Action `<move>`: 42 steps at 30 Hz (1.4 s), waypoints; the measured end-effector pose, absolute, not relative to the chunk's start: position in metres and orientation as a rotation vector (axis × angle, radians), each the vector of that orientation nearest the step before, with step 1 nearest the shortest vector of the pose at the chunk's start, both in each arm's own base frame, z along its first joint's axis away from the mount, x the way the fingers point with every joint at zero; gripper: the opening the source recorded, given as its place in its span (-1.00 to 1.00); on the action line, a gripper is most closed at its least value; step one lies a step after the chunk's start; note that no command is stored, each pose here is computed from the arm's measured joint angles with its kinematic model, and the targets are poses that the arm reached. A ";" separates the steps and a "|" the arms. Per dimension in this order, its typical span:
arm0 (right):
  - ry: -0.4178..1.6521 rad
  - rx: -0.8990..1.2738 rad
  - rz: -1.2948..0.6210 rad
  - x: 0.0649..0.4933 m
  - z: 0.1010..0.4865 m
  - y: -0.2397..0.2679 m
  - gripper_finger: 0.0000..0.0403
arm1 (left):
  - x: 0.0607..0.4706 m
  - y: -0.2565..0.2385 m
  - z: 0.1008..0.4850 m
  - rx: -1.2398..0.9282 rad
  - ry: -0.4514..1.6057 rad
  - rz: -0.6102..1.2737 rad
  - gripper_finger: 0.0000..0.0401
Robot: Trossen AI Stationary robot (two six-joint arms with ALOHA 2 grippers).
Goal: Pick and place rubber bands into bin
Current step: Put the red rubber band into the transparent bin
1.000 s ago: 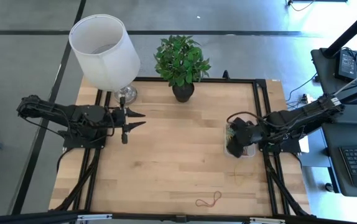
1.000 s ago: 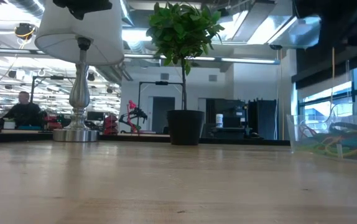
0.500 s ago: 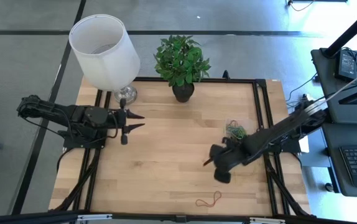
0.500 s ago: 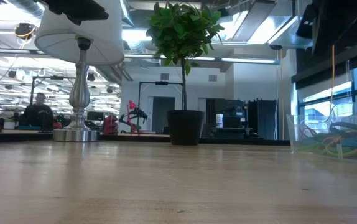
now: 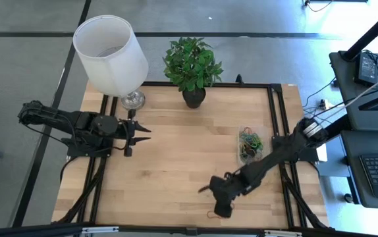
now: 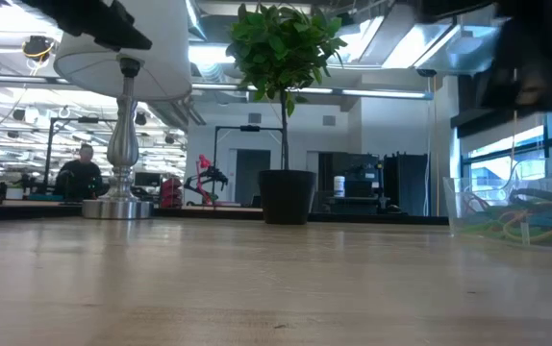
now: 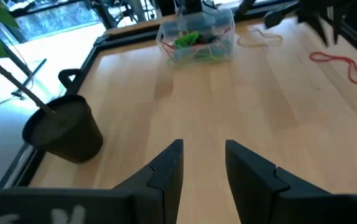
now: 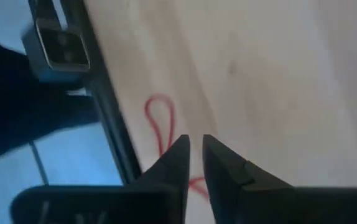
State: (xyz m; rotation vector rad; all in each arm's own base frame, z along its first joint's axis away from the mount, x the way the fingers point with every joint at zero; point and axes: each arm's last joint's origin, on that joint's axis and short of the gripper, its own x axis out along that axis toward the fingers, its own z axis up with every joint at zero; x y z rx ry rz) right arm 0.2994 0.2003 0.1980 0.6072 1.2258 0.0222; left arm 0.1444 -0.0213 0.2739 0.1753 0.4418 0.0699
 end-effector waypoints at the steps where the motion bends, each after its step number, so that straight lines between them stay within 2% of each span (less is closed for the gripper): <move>1: 1.246 0.602 0.017 0.299 0.198 0.208 -0.77 | 0.144 -0.021 0.273 0.176 0.448 0.070 -0.43; 5: 1.325 0.514 0.003 0.303 0.203 0.239 -0.95 | 0.144 -0.021 0.273 0.177 0.457 0.059 -0.43; 8: 1.370 0.418 -0.052 0.306 0.204 0.259 -0.96 | 0.144 -0.022 0.272 0.174 0.458 0.048 -0.43; 16: 1.381 0.373 -0.074 0.319 0.194 0.282 -0.77 | 0.144 -0.022 0.272 0.174 0.457 0.048 -0.43; 23: 1.382 0.363 -0.078 0.319 0.192 0.282 -0.51 | 0.144 -0.022 0.272 0.174 0.458 0.048 -0.43; 28: 1.274 0.292 -0.133 0.324 0.189 0.281 -0.32 | 0.144 -0.022 0.272 0.174 0.458 0.048 -0.43; 31: 1.246 0.240 -0.091 0.329 0.182 0.284 -0.24 | 0.144 -0.022 0.272 0.174 0.460 0.048 -0.43; 42: 1.252 0.157 -0.039 0.336 0.157 0.290 -0.03 | 0.143 -0.022 0.271 0.177 0.473 0.048 -0.43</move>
